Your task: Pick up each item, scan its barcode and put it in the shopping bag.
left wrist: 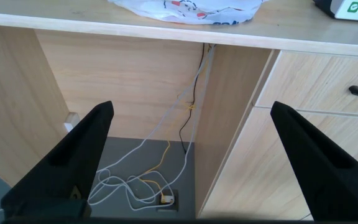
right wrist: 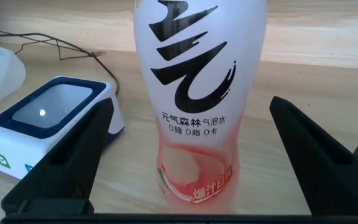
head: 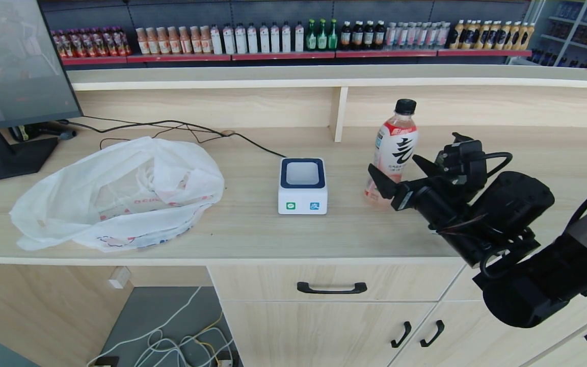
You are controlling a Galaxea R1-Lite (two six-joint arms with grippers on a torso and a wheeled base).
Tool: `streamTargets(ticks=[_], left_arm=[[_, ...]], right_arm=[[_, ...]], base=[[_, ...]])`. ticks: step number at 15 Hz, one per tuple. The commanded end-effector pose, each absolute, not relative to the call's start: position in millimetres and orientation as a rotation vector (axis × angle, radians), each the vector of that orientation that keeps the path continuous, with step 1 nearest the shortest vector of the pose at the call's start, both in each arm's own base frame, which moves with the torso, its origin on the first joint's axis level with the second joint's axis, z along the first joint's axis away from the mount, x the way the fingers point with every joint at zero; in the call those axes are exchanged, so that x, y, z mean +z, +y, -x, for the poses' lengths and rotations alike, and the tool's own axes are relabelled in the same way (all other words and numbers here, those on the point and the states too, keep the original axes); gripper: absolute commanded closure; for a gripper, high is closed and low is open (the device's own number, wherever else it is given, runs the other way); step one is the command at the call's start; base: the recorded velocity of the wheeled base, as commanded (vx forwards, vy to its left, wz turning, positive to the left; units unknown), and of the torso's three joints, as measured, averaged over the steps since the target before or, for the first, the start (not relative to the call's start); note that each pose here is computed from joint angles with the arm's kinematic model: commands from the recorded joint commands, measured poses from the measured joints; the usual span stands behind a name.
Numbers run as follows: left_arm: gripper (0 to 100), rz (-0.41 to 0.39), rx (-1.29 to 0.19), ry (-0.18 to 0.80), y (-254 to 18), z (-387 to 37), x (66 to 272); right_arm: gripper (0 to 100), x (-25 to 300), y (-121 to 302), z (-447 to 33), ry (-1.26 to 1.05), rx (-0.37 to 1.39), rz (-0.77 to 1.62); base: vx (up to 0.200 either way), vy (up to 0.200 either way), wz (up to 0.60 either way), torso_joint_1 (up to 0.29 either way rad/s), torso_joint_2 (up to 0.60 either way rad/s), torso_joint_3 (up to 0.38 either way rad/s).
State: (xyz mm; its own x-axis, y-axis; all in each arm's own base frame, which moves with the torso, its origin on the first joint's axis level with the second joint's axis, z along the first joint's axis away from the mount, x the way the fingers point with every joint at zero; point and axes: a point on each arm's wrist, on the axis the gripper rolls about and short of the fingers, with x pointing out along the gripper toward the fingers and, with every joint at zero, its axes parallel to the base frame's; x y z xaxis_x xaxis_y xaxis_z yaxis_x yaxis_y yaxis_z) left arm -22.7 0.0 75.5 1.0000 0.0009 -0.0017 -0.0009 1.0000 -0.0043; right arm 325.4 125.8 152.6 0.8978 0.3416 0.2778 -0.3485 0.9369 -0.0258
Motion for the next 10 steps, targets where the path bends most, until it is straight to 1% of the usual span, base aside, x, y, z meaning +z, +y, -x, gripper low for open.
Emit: streamTargets(ticks=[1,10], left_arm=[[0,0.005,0.002,0.002,0.0,22.7,75.5],[0,0.005,0.000,0.002,0.0,22.7,75.5]], right_arm=[[0,143.7,129.2,-335.5,-0.272,0.355,-0.024],[0,144.0,136.8,-357.3,-0.318,0.345,-0.032]], base=[[0.000,0.000,0.00,0.000,0.00,0.000],[0.000,0.000,0.00,0.000,0.00,0.000]])
